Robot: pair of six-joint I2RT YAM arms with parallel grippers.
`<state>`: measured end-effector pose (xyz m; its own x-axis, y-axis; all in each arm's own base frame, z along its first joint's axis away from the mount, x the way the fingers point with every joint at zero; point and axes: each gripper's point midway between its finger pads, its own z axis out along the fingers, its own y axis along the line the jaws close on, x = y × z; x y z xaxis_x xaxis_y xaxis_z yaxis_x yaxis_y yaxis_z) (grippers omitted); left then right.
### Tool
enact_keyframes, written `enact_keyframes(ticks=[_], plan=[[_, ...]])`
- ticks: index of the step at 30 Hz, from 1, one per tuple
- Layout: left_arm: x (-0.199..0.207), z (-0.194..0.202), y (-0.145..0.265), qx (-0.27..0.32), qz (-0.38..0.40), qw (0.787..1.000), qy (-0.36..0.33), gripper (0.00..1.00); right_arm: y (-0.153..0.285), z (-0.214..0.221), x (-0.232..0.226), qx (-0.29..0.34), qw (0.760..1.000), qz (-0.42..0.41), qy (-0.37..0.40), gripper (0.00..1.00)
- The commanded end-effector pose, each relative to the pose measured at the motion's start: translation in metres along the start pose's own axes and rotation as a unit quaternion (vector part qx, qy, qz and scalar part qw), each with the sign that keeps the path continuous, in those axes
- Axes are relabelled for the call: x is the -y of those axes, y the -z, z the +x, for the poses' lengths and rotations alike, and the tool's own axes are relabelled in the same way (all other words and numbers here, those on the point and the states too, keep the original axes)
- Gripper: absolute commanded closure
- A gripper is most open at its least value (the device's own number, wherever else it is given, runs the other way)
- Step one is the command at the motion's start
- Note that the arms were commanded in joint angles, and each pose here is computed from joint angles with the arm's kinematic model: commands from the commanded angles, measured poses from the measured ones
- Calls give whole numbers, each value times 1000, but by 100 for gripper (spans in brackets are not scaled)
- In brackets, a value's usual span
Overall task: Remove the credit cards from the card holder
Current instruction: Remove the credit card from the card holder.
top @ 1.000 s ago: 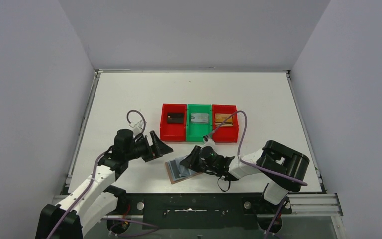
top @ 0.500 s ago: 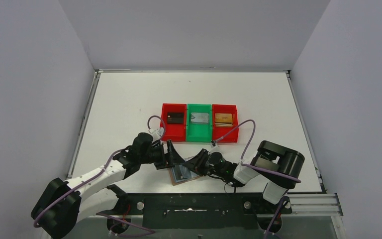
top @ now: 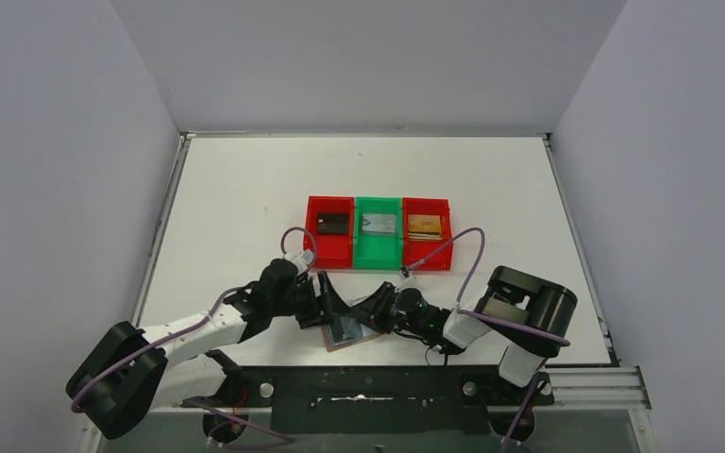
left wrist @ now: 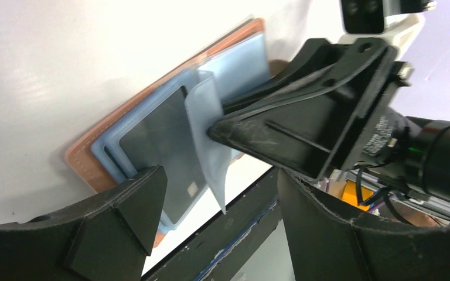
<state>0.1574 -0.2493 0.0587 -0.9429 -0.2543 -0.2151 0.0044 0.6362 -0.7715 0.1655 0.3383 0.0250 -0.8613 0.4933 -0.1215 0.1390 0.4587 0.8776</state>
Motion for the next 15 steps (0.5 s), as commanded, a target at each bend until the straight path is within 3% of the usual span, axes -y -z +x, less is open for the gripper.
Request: enact_keyframes(ticks=[1, 9, 15], plan=[[12, -1, -8, 3, 28, 1000, -2, 31, -1, -4, 14, 8, 1000, 26, 5, 75], [31, 8, -17, -13, 53, 998, -20, 43, 2, -5, 12, 12, 1000, 26, 11, 71], [26, 14, -18, -21, 43, 999, -26, 64, 10, -9, -20, 20, 998, -34, 43, 58]])
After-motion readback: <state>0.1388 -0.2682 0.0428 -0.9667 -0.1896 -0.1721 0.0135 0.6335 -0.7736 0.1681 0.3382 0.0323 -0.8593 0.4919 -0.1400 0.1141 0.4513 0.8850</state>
